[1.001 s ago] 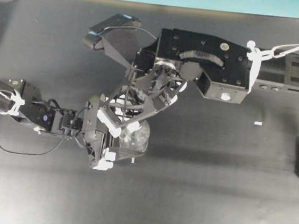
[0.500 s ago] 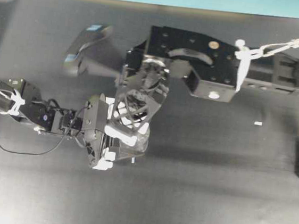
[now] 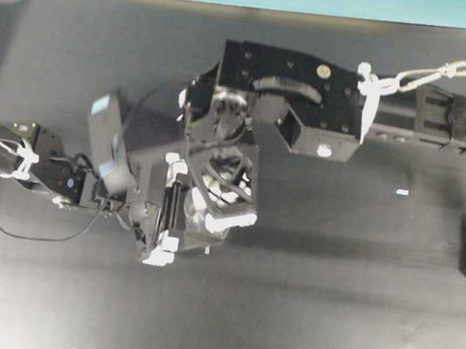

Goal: Open the bottle cap by holding the bottle with the left arm and twisting the cap with the right arm.

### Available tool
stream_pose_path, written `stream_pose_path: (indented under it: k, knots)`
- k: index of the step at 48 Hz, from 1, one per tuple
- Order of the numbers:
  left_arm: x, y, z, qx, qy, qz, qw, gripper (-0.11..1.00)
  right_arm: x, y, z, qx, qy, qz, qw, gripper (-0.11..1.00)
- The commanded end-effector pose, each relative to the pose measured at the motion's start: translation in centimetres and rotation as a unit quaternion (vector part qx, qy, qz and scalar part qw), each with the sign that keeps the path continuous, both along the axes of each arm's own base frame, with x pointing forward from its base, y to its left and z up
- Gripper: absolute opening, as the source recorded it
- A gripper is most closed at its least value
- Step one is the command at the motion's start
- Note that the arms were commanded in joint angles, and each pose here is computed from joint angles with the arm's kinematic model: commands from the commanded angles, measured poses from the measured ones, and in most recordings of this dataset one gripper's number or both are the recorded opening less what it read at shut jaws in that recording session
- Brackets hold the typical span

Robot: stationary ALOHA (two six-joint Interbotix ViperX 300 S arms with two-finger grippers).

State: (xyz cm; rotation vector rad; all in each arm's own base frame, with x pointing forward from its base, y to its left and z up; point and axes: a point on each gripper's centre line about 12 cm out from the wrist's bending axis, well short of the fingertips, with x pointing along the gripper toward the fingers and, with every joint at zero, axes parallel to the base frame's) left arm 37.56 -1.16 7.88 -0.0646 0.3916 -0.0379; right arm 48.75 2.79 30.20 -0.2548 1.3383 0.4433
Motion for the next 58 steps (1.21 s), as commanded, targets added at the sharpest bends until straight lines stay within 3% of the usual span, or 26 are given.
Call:
stream_pose_path:
  k: [1,11,41,50,58]
  knots:
    - [0.1,0.1,0.1,0.000,-0.002,0.000,1.0000,0.81,0.0,1.0,0.7,-0.002,-0.020,0.030,0.9994,0.37]
    - [0.1,0.1,0.1,0.000,-0.002,0.000,1.0000,0.81,-0.2,1.0,0.4,-0.014,-0.019,0.038,0.9990,0.37]
    - [0.1,0.1,0.0,0.000,-0.001,0.001,1.0000,0.81,-0.9,2.2,0.6,-0.013,-0.039,0.040,0.9984,0.38]
    - [0.1,0.1,0.0,0.000,-0.001,0.001,1.0000,0.81,-1.3,2.7,1.5,-0.011,-0.060,0.037,0.9975,0.80]
    - [0.0,0.2,-0.2,0.000,0.005,0.001,1.0000,0.81,-2.1,2.2,3.2,-0.023,-0.067,-0.009,0.9975,0.79]
